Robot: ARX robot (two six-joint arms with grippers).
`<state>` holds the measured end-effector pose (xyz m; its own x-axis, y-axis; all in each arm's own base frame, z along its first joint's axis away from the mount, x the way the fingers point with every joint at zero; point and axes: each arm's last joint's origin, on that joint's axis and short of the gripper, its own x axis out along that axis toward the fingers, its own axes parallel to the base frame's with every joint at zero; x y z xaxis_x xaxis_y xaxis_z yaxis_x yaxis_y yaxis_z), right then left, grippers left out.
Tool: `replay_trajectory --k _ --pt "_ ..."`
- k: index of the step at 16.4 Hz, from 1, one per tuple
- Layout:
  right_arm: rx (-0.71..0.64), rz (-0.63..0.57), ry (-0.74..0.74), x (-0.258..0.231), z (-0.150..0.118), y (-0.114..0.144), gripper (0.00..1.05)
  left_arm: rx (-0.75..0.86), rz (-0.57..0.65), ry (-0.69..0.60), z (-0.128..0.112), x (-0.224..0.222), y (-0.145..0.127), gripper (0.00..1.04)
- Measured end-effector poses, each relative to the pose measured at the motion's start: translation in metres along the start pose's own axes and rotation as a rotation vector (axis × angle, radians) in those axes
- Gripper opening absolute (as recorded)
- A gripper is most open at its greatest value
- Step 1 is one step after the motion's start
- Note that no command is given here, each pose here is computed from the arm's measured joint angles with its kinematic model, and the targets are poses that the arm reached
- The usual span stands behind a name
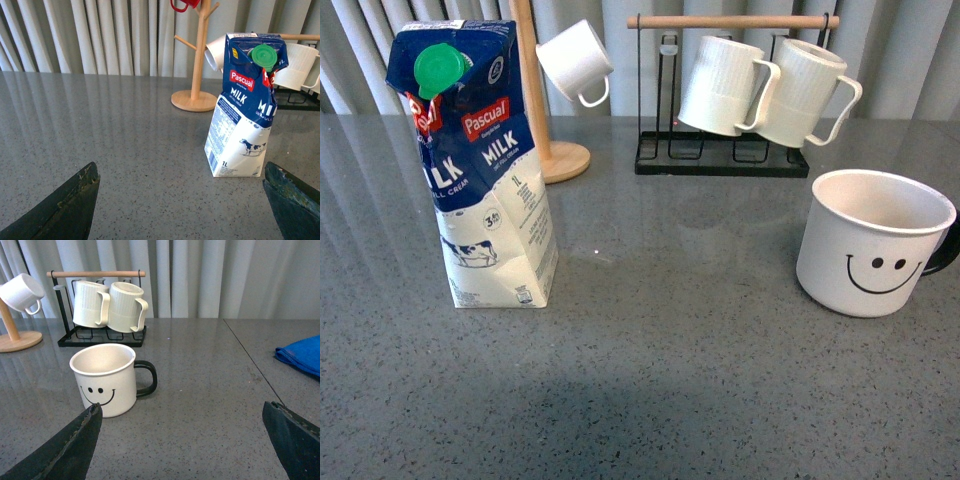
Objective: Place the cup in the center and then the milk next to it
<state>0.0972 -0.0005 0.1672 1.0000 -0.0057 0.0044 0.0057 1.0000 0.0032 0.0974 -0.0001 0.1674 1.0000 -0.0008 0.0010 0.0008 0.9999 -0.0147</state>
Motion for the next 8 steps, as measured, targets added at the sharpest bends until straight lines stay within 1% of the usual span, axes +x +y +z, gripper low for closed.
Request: replay_trajectory --k 8 --pt "0.000 0.000 0.000 0.0000 -0.0001 0.0000 0.98 0.000 0.000 0.000 0.0000 0.0000 0.0000 0.98"
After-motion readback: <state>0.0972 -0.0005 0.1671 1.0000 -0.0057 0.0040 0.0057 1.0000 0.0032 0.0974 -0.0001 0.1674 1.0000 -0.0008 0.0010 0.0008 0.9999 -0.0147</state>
